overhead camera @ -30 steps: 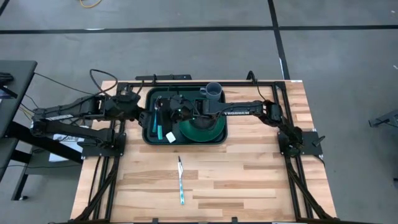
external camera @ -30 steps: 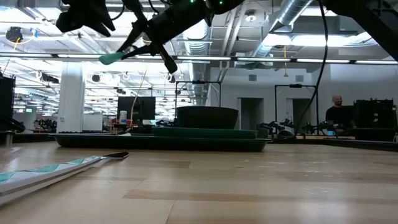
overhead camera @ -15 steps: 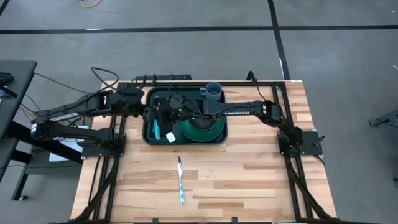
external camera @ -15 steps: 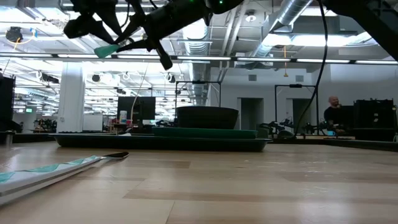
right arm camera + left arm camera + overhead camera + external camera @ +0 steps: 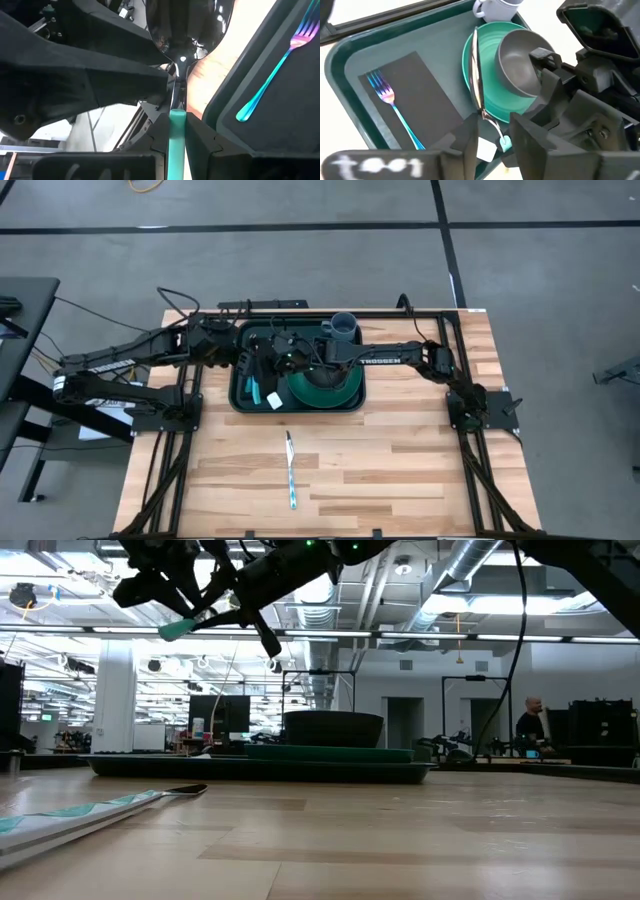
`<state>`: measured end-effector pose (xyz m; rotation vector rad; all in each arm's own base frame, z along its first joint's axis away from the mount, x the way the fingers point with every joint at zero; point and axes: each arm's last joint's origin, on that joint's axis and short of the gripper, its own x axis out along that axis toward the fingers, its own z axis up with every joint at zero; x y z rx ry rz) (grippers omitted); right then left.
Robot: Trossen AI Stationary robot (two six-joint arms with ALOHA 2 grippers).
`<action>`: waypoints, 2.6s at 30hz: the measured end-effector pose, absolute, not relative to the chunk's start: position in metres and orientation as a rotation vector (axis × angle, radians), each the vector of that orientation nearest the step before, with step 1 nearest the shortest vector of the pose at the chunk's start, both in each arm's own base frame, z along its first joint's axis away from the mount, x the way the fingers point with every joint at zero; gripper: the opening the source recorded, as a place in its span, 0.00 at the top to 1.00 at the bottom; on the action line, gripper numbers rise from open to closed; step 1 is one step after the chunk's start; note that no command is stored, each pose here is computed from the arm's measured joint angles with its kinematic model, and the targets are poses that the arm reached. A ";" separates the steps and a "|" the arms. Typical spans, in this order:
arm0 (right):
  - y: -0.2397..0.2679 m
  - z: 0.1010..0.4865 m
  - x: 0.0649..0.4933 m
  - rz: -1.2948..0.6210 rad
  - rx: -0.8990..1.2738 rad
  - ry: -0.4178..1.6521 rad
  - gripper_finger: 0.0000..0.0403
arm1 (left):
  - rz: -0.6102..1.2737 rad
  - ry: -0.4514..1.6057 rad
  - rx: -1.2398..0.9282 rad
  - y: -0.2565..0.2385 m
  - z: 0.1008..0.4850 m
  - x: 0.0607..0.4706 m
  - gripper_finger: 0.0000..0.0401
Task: Set up tray
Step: Put the blue patterned spoon on the black napkin to the right of the purple fork
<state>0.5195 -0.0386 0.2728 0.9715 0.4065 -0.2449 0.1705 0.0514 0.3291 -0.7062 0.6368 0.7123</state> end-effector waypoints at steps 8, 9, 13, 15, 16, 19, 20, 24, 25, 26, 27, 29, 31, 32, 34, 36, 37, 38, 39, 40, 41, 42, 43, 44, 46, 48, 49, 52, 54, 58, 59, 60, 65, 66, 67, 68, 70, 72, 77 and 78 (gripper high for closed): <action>-0.041 0.273 0.519 -0.253 0.977 0.401 0.93 | 0.744 0.625 -0.705 0.057 0.330 0.168 0.94; -0.041 0.273 0.519 -0.253 0.977 0.400 0.93 | 0.747 0.624 -0.707 0.057 0.330 0.168 0.95; -0.042 0.273 0.520 -0.253 0.976 0.398 0.93 | 0.759 0.615 -0.685 0.057 0.330 0.168 0.96; -0.042 0.273 0.520 -0.252 0.976 0.398 0.93 | 0.757 0.607 -0.677 0.058 0.331 0.168 0.93; -0.042 0.273 0.520 -0.251 0.976 0.397 0.93 | 0.757 0.603 -0.675 0.058 0.331 0.169 0.91; -0.042 0.273 0.520 -0.249 0.976 0.398 0.93 | 0.761 0.602 -0.670 0.058 0.331 0.169 0.85; -0.042 0.273 0.520 -0.249 0.976 0.399 0.93 | 0.765 0.603 -0.668 0.058 0.331 0.168 0.82; -0.042 0.273 0.520 -0.249 0.975 0.400 0.93 | 0.777 0.601 -0.663 0.058 0.331 0.168 0.74; -0.042 0.273 0.519 -0.249 0.975 0.400 0.93 | 0.779 0.600 -0.662 0.058 0.331 0.168 0.72; -0.042 0.273 0.519 -0.249 0.974 0.402 0.93 | 0.781 0.601 -0.661 0.058 0.331 0.168 0.71; -0.042 0.273 0.519 -0.250 0.974 0.403 0.93 | 0.784 0.602 -0.659 0.058 0.331 0.168 0.70; -0.042 0.272 0.519 -0.252 0.973 0.406 0.93 | 0.790 0.607 -0.660 0.058 0.330 0.167 0.68; -0.042 0.272 0.519 -0.252 0.973 0.407 0.93 | 0.798 0.607 -0.658 0.059 0.330 0.167 0.67; -0.042 0.272 0.519 -0.252 0.973 0.407 0.93 | 0.802 0.607 -0.656 0.059 0.330 0.167 0.67; -0.042 0.273 0.519 -0.250 0.969 0.401 0.93 | 0.808 0.603 -0.653 0.059 0.330 0.167 0.67; -0.042 0.274 0.521 -0.233 0.946 0.380 0.93 | 0.809 0.590 -0.652 0.059 0.331 0.167 0.67; -0.042 0.275 0.521 -0.226 0.934 0.372 0.93 | 0.802 0.582 -0.651 0.059 0.332 0.168 0.67; -0.042 0.275 0.521 -0.223 0.925 0.372 0.93 | 0.792 0.579 -0.647 0.059 0.333 0.168 0.67; -0.042 0.275 0.521 -0.221 0.923 0.372 0.93 | 0.791 0.580 -0.644 0.059 0.333 0.168 0.67; -0.042 0.275 0.521 -0.217 0.923 0.374 0.93 | 0.789 0.584 -0.645 0.059 0.332 0.168 0.67; -0.042 0.275 0.521 -0.211 0.915 0.377 0.93 | 0.783 0.587 -0.647 0.059 0.332 0.168 0.67; -0.041 0.276 0.521 -0.198 0.902 0.381 0.93 | 0.768 0.589 -0.649 0.059 0.333 0.169 0.67; -0.041 0.276 0.521 -0.183 0.886 0.385 0.93 | 0.745 0.592 -0.647 0.058 0.333 0.170 0.67; -0.041 0.276 0.521 -0.171 0.878 0.390 0.93 | 0.727 0.595 -0.643 0.058 0.333 0.170 0.67; -0.040 0.276 0.521 -0.158 0.868 0.396 0.93 | 0.708 0.602 -0.641 0.058 0.333 0.171 0.67; -0.040 0.276 0.521 -0.157 0.866 0.396 0.93 | 0.707 0.598 -0.643 0.058 0.333 0.171 0.67; -0.040 0.276 0.521 -0.156 0.865 0.396 0.93 | 0.708 0.597 -0.643 0.058 0.333 0.171 0.67; -0.040 0.276 0.521 -0.152 0.858 0.397 0.93 | 0.709 0.597 -0.642 0.058 0.333 0.171 0.67; -0.040 0.276 0.521 -0.149 0.857 0.399 0.93 | 0.707 0.599 -0.643 0.058 0.333 0.171 0.67; -0.039 0.276 0.521 -0.143 0.858 0.401 0.93 | 0.705 0.603 -0.645 0.058 0.333 0.171 0.67; -0.039 0.276 0.521 -0.142 0.859 0.402 0.93 | 0.705 0.604 -0.645 0.058 0.333 0.171 0.68; -0.039 0.276 0.521 -0.141 0.859 0.402 0.93 | 0.706 0.606 -0.645 0.058 0.332 0.171 0.69; -0.039 0.276 0.521 -0.138 0.860 0.404 0.93 | 0.705 0.608 -0.643 0.058 0.332 0.171 0.82; -0.039 0.276 0.521 -0.137 0.860 0.404 0.93 | 0.704 0.609 -0.639 0.058 0.332 0.171 0.85; -0.039 0.276 0.521 -0.137 0.860 0.404 0.93 | 0.702 0.611 -0.636 0.058 0.332 0.171 0.88; -0.039 0.276 0.521 -0.136 0.860 0.405 0.93 | 0.702 0.611 -0.634 0.058 0.332 0.171 0.92; -0.039 0.276 0.521 -0.136 0.860 0.405 0.93 | 0.701 0.611 -0.633 0.058 0.332 0.171 0.97; -0.039 0.276 0.521 -0.135 0.859 0.406 0.93 | 0.698 0.613 -0.628 0.058 0.332 0.171 0.98; -0.039 0.276 0.521 -0.133 0.862 0.406 0.93 | 0.684 0.624 -0.623 0.058 0.332 0.170 0.99; -0.039 0.276 0.521 -0.131 0.863 0.407 0.93 | 0.681 0.626 -0.624 0.057 0.332 0.170 0.99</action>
